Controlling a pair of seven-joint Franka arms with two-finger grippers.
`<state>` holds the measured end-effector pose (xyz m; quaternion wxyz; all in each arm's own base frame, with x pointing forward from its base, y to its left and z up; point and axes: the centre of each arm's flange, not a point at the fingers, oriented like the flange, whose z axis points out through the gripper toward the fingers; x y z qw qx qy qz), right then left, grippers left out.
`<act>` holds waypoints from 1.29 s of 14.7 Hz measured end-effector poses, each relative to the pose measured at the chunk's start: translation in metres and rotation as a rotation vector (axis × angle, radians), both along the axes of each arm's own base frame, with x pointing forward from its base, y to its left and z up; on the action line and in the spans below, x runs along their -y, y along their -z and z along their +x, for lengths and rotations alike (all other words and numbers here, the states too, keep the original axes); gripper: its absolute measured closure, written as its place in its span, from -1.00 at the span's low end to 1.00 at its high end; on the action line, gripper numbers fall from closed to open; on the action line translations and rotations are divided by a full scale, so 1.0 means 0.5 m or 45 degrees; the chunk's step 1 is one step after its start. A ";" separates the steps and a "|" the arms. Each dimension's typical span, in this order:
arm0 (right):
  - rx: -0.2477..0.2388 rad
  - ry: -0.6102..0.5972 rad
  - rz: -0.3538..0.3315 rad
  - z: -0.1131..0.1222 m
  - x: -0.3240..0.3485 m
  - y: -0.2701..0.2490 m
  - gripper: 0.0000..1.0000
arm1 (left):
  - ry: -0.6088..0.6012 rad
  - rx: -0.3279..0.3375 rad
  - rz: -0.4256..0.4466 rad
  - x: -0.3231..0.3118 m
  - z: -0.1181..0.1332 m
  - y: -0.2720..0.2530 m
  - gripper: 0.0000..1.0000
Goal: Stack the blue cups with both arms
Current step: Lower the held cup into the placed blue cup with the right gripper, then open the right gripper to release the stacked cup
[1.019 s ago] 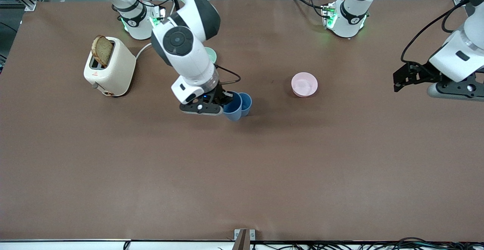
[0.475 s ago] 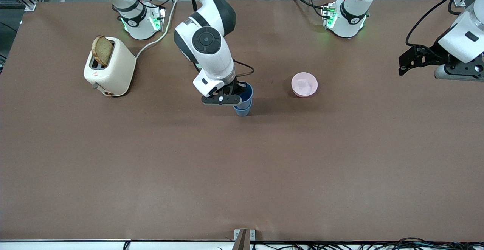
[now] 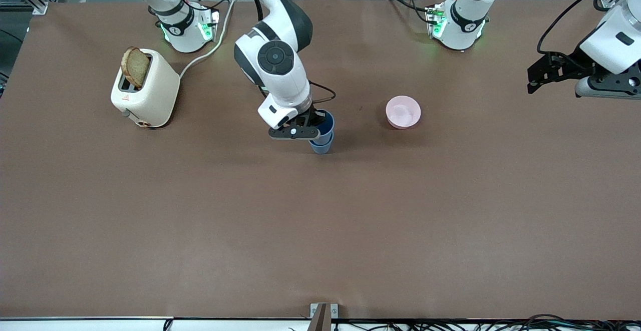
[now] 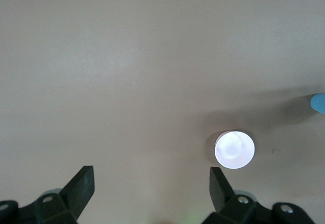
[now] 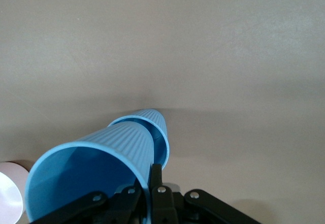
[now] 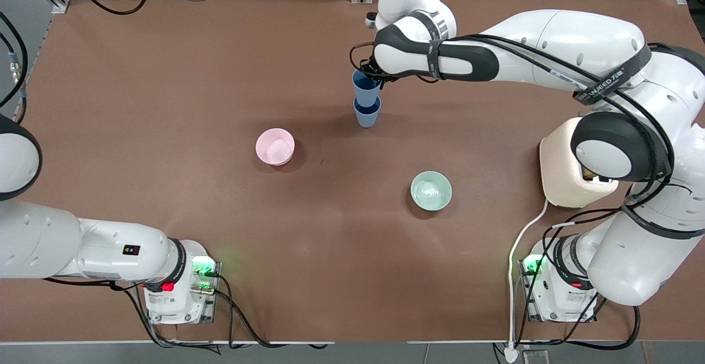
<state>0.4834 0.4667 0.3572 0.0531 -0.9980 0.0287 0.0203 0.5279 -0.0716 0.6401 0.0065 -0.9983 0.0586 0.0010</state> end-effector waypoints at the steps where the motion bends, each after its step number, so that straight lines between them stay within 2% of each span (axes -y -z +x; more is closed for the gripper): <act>1: -0.003 -0.003 -0.003 -0.003 -0.001 0.003 0.91 | -0.001 -0.002 0.000 0.002 -0.002 -0.001 -1.00; 5: -0.025 -0.016 -0.024 -0.021 -0.004 0.030 0.91 | 0.000 0.000 0.000 0.003 -0.004 -0.006 -1.00; 10: 0.004 -0.018 -0.006 -0.020 -0.018 0.077 0.91 | 0.008 -0.003 0.001 0.012 -0.006 -0.006 -1.00; 13: 0.001 -0.017 -0.017 -0.016 -0.019 0.119 0.86 | 0.007 -0.002 0.001 0.014 -0.006 -0.005 -1.00; 16: 0.003 -0.012 -0.020 -0.010 -0.015 0.121 0.36 | -0.044 0.000 0.001 0.012 -0.006 -0.005 -1.00; 19: 0.024 0.009 -0.006 0.009 0.000 0.065 -0.24 | -0.133 0.003 0.001 0.012 -0.005 -0.005 -1.00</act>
